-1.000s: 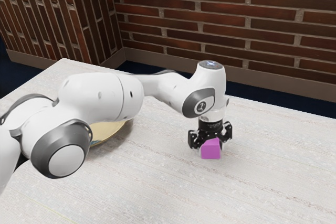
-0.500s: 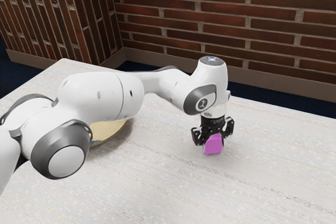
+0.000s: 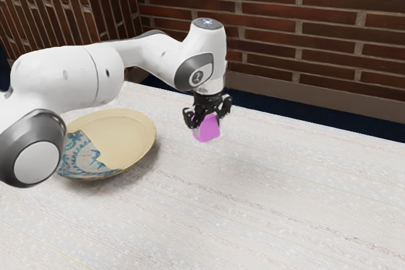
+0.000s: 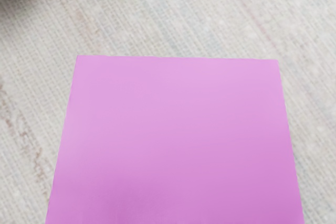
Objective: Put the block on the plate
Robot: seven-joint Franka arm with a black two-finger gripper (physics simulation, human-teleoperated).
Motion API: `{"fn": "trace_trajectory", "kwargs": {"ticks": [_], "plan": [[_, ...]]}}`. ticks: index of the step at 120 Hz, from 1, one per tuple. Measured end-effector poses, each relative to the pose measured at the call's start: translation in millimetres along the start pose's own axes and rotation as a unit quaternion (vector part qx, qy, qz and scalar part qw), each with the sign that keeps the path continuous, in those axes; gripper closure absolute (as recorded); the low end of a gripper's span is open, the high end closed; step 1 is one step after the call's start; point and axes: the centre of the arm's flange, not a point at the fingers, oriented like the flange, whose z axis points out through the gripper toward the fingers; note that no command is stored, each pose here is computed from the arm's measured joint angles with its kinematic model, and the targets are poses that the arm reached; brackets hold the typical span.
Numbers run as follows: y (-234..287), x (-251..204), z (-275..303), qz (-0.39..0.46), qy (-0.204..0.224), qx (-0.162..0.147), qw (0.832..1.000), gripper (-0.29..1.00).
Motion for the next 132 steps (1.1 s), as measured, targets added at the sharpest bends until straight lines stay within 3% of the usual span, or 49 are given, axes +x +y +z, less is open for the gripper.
{"fn": "trace_trajectory", "kwargs": {"ticks": [31, 58, 108, 132], "plan": [[-130, 65, -25, -0.068, 0.016, 0.055, 0.996, 0.31], [-197, 117, 17, -0.139, 0.009, 0.101, 0.985, 0.32], [-230, 150, 77, -0.204, 0.006, 0.087, 0.975, 0.33], [-229, 151, 77, -0.213, 0.007, 0.072, 0.974, 0.16]]}}
